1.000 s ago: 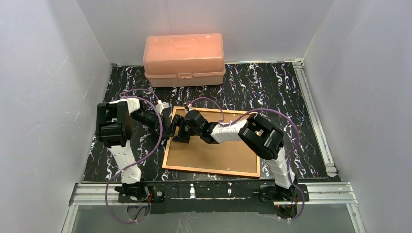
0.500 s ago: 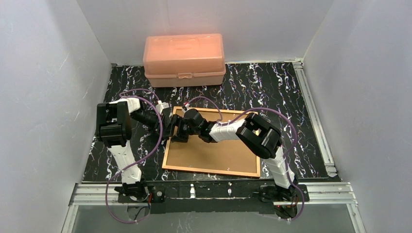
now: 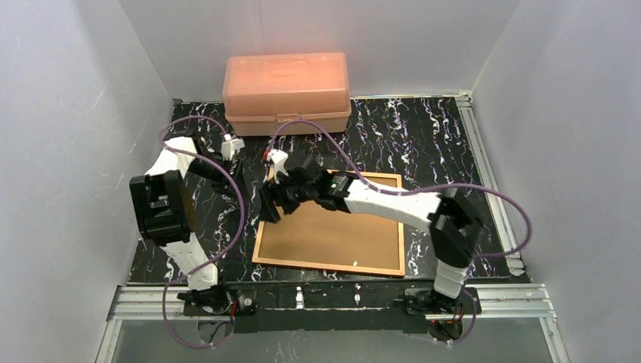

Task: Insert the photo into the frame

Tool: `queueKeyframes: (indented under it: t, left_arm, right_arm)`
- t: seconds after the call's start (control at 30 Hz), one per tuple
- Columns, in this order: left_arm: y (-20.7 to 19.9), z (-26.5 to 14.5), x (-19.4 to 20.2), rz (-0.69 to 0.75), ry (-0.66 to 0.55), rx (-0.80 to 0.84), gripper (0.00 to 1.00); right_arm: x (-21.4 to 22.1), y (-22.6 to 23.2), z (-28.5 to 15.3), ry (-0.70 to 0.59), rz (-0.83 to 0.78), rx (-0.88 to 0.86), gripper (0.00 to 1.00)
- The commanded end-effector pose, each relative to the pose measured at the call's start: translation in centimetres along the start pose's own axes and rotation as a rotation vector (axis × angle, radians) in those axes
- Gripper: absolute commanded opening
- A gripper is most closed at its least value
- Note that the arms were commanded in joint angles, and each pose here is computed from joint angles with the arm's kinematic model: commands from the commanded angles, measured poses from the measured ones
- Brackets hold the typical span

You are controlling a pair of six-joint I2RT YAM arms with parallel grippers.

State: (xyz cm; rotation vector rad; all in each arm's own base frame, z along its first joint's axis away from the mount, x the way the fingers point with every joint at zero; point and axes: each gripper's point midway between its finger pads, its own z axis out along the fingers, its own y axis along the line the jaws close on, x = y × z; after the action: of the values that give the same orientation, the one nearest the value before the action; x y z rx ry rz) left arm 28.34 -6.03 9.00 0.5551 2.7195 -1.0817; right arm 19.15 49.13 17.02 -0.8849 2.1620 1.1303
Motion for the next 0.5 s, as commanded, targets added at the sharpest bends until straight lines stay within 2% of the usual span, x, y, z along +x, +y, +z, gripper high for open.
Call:
queueKeyframes:
  t: [0.0, 0.03, 0.07, 0.23, 0.47]
  left_arm:
    - [-3.1, -4.2, 0.2, 0.037, -0.036, -0.031, 0.69]
    - [-3.5, -4.9, 0.3, 0.043, -0.045, -0.035, 0.95]
    - [-4.0, -5.5, 0.4, 0.049, -0.055, -0.038, 0.98]
    - [-5.9, -8.0, 0.3, 0.077, -0.113, -0.088, 0.99]
    - [-8.0, -10.7, 0.2, 0.165, -0.186, -0.194, 0.99]
  right_arm:
    - [8.7, -2.0, -7.0, 0.315, -0.324, 0.047, 0.81]
    - [9.9, -2.3, -8.1, 0.332, -0.346, 0.053, 0.80]
    - [10.7, -2.2, -9.1, 0.333, -0.367, 0.048, 0.80]
    - [14.8, -1.6, -10.8, 0.362, -0.419, 0.000, 0.77]
    - [18.7, -1.8, -9.1, 0.454, -0.500, -0.006, 0.74]
